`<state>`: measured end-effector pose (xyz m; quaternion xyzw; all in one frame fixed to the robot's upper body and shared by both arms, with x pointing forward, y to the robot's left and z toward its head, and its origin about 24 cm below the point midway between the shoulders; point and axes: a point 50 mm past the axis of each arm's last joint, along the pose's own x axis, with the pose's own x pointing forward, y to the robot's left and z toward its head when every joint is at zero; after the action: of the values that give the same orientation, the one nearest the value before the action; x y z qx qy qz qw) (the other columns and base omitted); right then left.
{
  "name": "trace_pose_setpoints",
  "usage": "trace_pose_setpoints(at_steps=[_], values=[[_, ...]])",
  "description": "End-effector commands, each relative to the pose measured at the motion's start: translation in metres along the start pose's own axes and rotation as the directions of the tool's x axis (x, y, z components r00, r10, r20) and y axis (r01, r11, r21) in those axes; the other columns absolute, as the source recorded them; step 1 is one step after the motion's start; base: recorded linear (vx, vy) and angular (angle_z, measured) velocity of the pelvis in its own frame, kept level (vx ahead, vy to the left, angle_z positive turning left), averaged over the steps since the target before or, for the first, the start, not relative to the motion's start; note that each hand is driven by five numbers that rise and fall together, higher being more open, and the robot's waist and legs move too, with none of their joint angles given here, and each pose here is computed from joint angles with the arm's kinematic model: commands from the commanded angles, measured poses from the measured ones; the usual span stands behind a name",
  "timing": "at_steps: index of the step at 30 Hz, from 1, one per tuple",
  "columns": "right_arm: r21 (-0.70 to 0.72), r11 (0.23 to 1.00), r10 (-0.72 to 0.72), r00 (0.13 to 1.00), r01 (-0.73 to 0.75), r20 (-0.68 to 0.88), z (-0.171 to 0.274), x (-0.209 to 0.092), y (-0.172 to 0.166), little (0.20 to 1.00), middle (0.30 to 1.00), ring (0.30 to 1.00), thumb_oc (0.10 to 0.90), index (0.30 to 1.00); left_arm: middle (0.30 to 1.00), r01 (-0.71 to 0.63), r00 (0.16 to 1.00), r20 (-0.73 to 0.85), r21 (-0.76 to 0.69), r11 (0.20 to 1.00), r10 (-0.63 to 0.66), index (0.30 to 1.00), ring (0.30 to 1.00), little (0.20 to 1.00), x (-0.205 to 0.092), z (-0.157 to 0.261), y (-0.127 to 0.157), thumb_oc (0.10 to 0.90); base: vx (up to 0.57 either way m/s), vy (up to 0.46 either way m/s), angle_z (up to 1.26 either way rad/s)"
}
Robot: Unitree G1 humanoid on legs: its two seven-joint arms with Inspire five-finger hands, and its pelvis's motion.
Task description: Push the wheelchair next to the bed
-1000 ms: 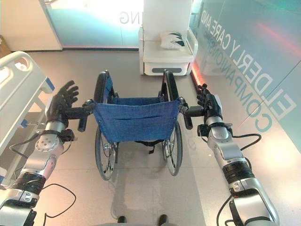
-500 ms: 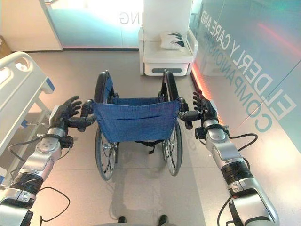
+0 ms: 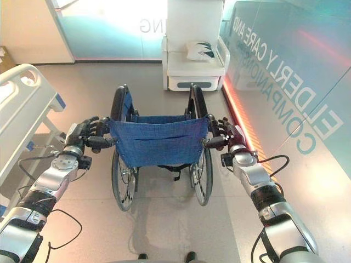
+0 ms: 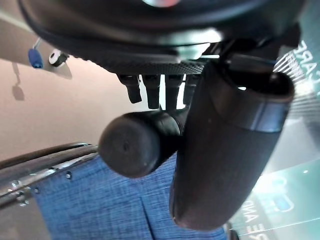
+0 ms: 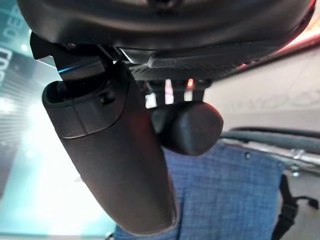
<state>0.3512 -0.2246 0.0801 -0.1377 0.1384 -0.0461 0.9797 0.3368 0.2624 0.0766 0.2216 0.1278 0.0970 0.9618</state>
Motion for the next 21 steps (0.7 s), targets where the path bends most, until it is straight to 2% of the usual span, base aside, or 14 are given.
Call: trace_pose_setpoints(at_steps=[1,12,21], values=[[-0.094,0.988,-0.101,0.981,0.118,0.166,0.063,0.010,-0.018,0.900,0.900,0.900,0.800,0.900,0.900,-0.129,0.992,0.001,0.145,0.981,0.130,0.900,0.900,0.900,0.014,0.021,0.034,0.800,0.00,0.000,0.00],[-0.107,0.976,-0.168,0.969,0.190,0.183,0.094,0.014,-0.019,0.900,0.900,0.900,0.800,0.900,0.900,-0.131,0.971,-0.168,0.223,0.966,0.170,0.900,0.900,0.900,0.023,0.021,0.042,0.800,0.00,0.000,0.00],[-0.206,0.925,-0.288,0.943,0.320,0.169,0.118,0.013,-0.036,0.900,0.900,0.900,0.800,0.900,0.900,-0.131,0.956,-0.207,0.331,0.934,0.208,0.900,0.900,0.900,0.026,0.031,0.053,0.800,0.00,0.000,0.00]])
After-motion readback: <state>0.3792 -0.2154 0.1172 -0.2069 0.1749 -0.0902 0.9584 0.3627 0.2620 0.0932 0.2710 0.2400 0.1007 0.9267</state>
